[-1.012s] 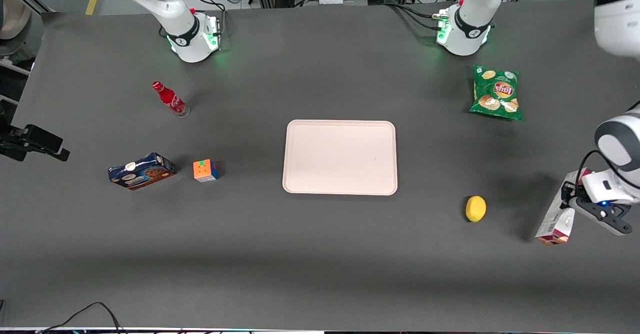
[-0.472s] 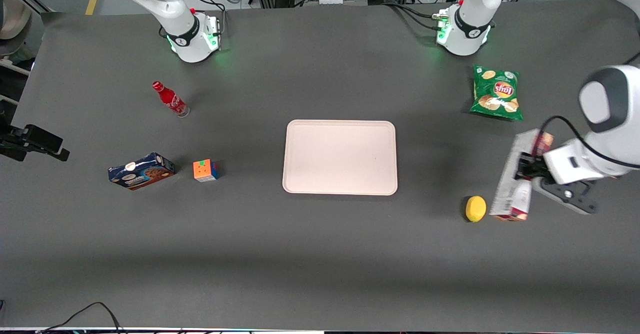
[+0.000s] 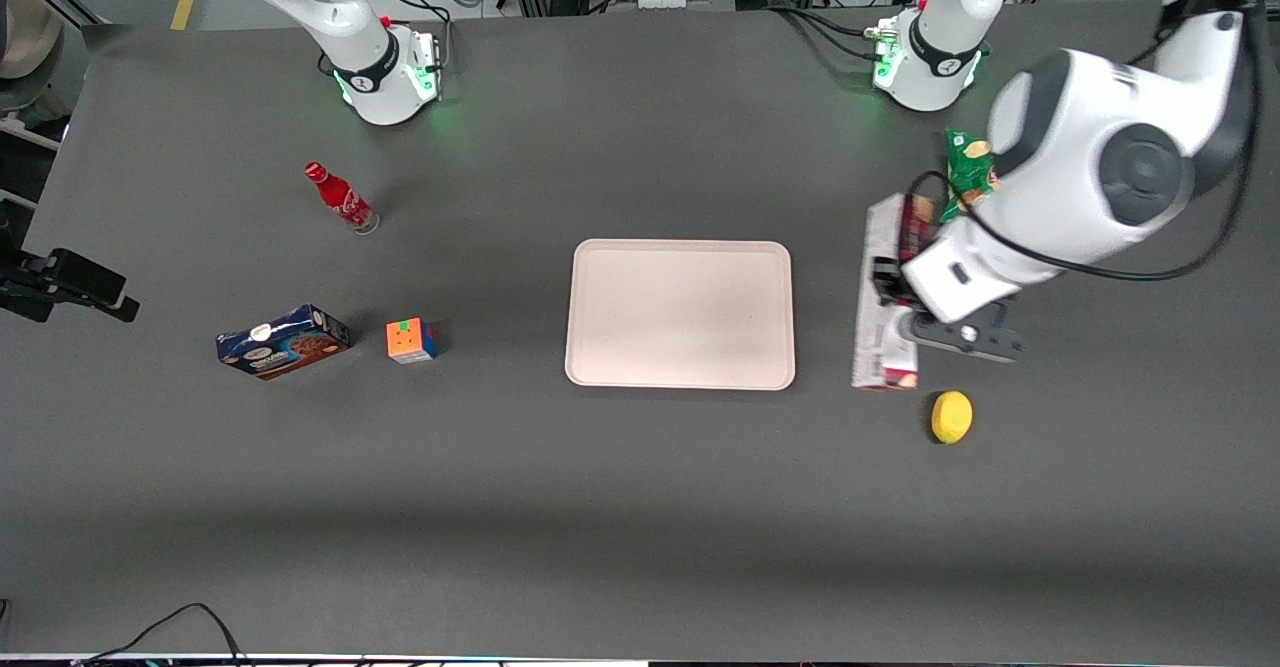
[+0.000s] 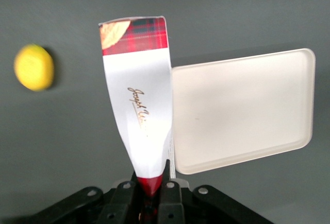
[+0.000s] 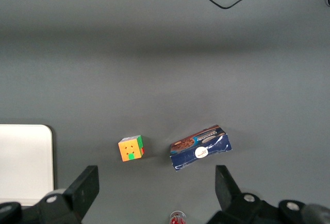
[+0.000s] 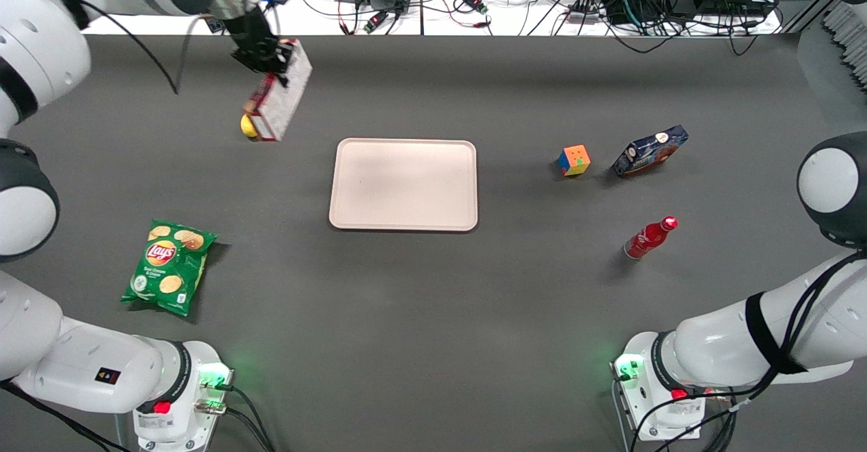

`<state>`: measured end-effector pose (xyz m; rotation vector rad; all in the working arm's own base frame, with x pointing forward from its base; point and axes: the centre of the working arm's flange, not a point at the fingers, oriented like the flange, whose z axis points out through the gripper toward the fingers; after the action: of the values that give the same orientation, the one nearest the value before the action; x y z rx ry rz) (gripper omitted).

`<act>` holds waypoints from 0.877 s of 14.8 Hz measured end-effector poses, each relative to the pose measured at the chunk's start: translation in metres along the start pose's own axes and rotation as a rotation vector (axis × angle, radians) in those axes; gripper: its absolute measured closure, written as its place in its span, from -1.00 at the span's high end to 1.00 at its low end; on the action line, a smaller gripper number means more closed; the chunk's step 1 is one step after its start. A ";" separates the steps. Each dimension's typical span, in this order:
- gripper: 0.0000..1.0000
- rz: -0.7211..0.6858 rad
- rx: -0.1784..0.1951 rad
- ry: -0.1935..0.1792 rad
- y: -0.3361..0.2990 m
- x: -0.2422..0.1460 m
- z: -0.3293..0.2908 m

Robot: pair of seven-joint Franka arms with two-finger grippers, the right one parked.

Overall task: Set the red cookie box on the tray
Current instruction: 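Lift the box and carry it with the left gripper to the tray, then lower the upright box onto the tray's edge and open the left gripper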

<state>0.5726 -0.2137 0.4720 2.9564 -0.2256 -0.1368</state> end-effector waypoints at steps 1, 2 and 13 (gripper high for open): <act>-0.73 -0.036 0.013 -0.002 0.020 -0.005 0.006; -0.73 -0.068 0.030 0.006 0.037 -0.009 0.013; -0.73 -0.071 0.137 0.195 0.101 -0.060 0.148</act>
<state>0.4839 -0.3270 0.3493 3.0873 -0.1080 0.1642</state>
